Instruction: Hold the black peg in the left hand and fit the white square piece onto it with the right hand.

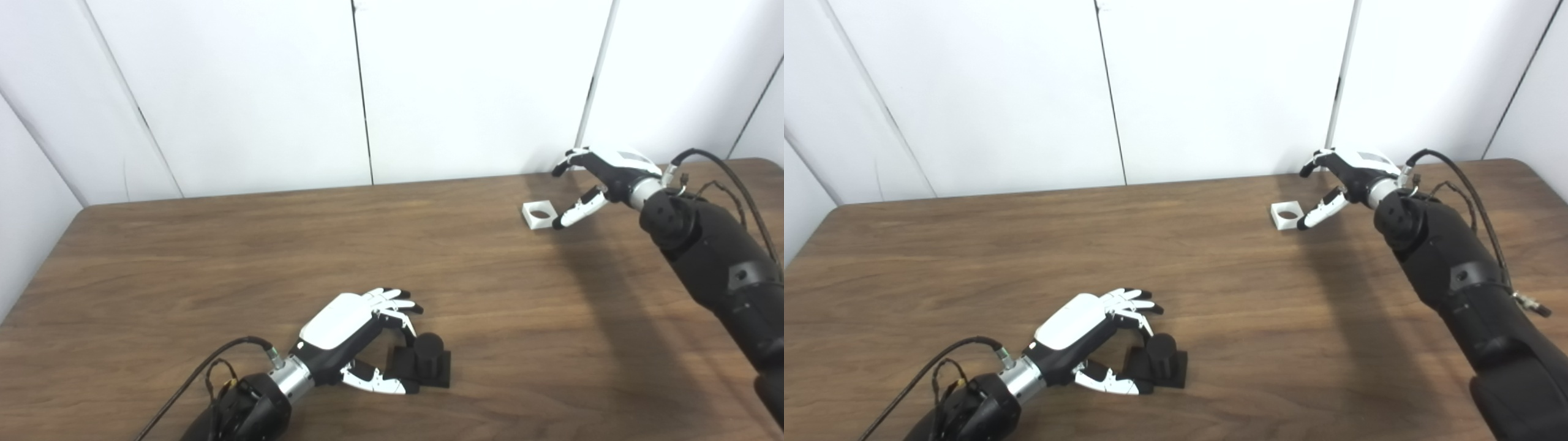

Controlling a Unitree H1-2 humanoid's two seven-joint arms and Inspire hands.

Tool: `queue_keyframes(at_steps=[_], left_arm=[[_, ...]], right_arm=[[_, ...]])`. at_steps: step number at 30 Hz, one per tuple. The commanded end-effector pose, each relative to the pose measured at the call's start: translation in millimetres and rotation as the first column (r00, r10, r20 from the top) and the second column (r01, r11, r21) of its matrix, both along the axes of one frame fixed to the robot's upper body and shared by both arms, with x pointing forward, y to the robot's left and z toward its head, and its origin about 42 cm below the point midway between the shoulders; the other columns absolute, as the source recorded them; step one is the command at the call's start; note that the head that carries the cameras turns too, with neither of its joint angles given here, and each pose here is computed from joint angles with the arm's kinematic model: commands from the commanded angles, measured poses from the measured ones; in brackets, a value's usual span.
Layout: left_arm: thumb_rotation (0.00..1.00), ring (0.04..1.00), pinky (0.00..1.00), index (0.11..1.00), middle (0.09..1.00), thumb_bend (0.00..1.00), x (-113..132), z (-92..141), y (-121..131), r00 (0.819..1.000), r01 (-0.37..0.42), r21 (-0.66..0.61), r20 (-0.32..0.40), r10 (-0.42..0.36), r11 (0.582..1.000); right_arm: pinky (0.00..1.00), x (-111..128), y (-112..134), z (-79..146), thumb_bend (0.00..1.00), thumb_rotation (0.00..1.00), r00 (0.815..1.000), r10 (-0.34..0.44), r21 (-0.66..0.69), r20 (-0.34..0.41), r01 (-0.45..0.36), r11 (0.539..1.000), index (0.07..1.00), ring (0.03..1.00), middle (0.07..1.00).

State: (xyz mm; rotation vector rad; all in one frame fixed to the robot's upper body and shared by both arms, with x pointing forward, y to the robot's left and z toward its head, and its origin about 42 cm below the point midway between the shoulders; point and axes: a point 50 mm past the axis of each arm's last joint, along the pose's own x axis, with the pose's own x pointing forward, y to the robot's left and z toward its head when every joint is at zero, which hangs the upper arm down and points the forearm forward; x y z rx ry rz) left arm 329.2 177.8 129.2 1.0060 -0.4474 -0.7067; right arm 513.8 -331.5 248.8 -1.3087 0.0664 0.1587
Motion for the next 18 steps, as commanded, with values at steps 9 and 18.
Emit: queue_keyframes(at_steps=[9, 18], left_arm=[[0.45, 0.937, 0.95, 0.536, 0.859, 0.56, 0.9, 1.3, -3.5, 1.0, 0.014, 0.051, -0.003, -0.014, 0.999], [0.43, 0.933, 0.94, 0.541, 0.858, 0.56, 2.5, -0.3, -6.5, 1.0, 0.019, 0.047, 0.001, -0.019, 0.999]], right_arm=[[0.94, 24.8, 20.0, 35.3, 0.89, 0.28, 0.999, 0.021, -0.047, 0.049, -0.019, 0.999, 0.764, 0.984, 0.937], [0.93, 32.0, 34.8, 34.4, 0.92, 0.32, 0.998, 0.067, -0.135, 0.009, -0.065, 0.989, 0.759, 0.983, 0.93]])
